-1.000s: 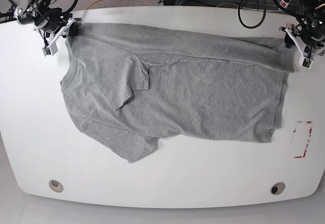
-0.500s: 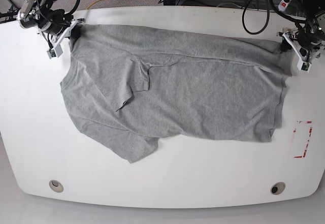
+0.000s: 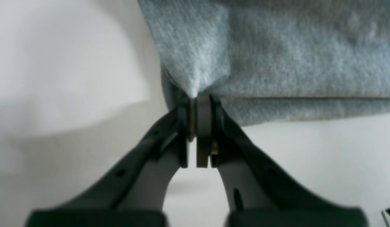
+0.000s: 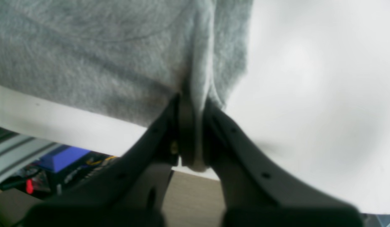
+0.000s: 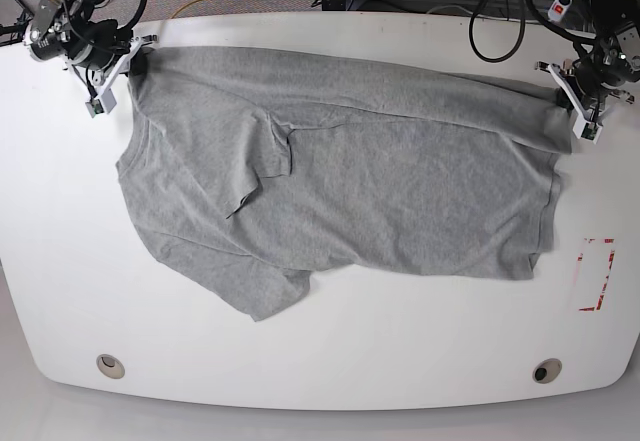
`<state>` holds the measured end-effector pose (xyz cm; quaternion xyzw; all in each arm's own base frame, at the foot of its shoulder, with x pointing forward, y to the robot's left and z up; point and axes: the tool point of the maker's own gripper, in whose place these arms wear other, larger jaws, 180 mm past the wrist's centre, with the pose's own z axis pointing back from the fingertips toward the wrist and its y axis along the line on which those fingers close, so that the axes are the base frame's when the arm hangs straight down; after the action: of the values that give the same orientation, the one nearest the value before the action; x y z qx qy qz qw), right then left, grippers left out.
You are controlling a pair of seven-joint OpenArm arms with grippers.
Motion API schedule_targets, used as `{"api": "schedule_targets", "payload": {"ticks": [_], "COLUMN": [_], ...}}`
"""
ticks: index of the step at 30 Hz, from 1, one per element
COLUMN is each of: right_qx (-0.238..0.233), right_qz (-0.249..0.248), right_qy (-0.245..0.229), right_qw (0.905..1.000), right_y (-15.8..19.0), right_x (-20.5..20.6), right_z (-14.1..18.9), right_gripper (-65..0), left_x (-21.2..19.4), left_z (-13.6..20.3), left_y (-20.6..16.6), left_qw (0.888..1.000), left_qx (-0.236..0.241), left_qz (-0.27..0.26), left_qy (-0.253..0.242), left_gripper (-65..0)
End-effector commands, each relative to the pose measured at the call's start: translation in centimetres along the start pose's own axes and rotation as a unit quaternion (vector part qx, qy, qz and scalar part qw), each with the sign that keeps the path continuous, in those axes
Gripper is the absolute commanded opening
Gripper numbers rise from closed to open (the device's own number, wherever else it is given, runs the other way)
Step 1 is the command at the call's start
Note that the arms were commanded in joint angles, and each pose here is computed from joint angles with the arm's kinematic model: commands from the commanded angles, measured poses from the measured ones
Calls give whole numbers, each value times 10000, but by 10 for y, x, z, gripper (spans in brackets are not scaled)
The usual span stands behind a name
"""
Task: Fold the T-shirt properly
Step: 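Hold the shoulder corners with both grippers and pull the shirt taut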
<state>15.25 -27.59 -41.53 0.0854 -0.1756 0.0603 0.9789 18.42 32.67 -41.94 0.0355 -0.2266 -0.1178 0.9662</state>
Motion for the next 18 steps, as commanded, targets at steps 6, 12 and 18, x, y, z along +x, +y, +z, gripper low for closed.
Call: {"api": "schedule_targets", "payload": {"ticks": [6, 12, 18], "right_qx": [-156, -153, -188], "right_qz": [386, 472, 498], "right_qy": [96, 273, 318], "right_qw": [9991, 9984, 9981], "right_y": [-10, -11, -14], "right_x": [4, -5, -7], "right_z": [11, 12, 14], "right_gripper": [-650, -650, -650], "left_x": [-30, -45, -60], "left_z": [24, 35, 48], "left_y": [8, 2, 15], "left_qw": [9981, 9966, 9955], "left_qx": [294, 299, 505], "left_qz": [-294, -466, -331], "left_qy": [459, 618, 729], "left_gripper": [-647, -647, -646]}}
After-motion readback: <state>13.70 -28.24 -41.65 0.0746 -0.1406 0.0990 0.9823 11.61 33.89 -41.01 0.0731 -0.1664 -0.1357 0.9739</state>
